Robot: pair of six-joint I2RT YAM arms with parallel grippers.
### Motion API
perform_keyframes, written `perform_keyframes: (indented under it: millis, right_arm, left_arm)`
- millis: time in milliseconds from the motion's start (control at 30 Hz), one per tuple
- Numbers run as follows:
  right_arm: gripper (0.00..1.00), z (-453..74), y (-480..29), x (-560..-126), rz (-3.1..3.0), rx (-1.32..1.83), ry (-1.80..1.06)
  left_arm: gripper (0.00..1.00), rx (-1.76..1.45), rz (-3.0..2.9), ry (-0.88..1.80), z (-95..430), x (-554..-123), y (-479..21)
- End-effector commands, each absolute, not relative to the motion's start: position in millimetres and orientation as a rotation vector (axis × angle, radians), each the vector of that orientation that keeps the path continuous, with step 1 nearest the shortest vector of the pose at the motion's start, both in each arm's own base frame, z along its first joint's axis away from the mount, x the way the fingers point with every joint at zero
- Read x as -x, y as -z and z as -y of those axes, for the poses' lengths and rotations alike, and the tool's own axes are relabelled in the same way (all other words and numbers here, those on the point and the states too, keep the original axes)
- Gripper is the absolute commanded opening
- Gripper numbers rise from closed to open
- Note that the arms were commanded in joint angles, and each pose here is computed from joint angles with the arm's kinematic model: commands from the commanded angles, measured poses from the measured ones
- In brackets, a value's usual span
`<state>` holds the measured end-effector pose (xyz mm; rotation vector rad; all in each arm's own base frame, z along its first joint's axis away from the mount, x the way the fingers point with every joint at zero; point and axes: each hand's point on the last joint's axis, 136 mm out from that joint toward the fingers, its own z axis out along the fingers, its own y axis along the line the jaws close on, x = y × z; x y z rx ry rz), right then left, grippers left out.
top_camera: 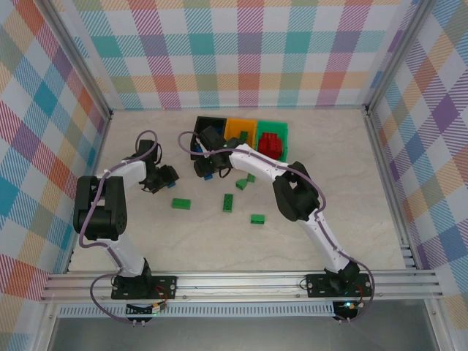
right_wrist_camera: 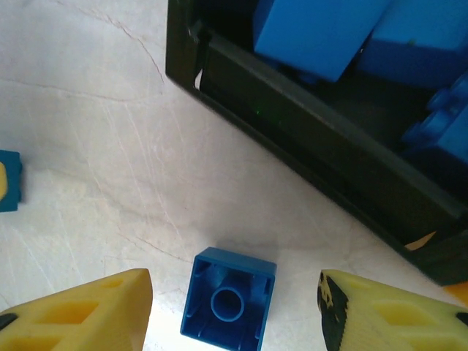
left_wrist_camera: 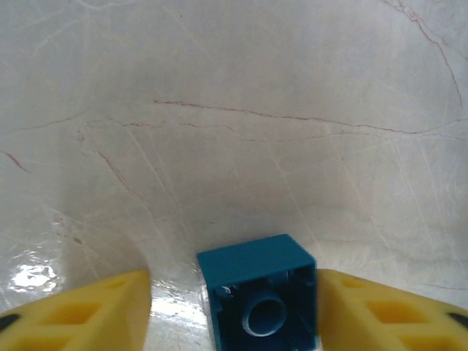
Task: Sort the legos into containers by color
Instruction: Pick up the lego from the middle-left of the table, then pick up the lego from the center of the table, then place the lego in the container.
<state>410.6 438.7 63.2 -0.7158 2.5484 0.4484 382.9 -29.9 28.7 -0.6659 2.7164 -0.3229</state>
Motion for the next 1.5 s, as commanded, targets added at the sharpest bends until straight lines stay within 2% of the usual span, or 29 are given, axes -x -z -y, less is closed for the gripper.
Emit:
perform_keyframes:
  millis: [0, 100, 300, 600, 667, 800, 900, 1100, 1467]
  right_arm:
    - [0.62, -440.2, -64.4, -403.6, -2.566, 0.696, -0.484]
    - [0.62, -438.2, -53.8, -401.1, -2.593, 0.693, -0.475]
    - [0.62, -434.6, -28.4, -396.9, -2.646, 0.692, -0.451]
    - [0.61, -440.7, -11.5, -392.6, -2.684, 0.704, -0.475]
    - [0.57, -439.7, -8.9, -392.2, -2.690, 0.698, -0.472]
    - [0.33, -436.5, -10.1, -389.4, -2.687, 0.687, -0.469]
    - [0.28, -431.7, -23.8, -385.8, -2.664, 0.669, -0.490]
    - [0.27, -407.5, -60.2, -364.7, -2.617, 0.599, -0.534]
    - [0.28, -345.3, -109.9, -315.9, -2.551, 0.478, -0.561]
  left_arm:
    - [0.46, 0.622, -2.702, 0.389, 37.6, -394.1, -26.7]
    - [0.34, 0.621, -2.688, 0.413, 39.9, -396.1, -30.3]
    - [0.31, 0.600, -2.616, 0.469, 45.8, -402.9, -58.5]
    - [0.31, 0.559, -2.476, 0.507, 47.3, -407.2, -126.3]
    - [0.31, 0.551, -2.437, 0.516, 47.3, -408.0, -142.2]
    - [0.31, 0.523, -2.381, 0.550, 52.7, -413.2, -171.3]
    - [0.31, 0.491, -2.363, 0.572, 60.8, -420.4, -185.6]
    - [0.32, 0.421, -2.354, 0.604, 85.8, -440.1, -197.9]
    - [0.37, 0.343, -2.366, 0.652, 136.7, -506.0, -177.7]
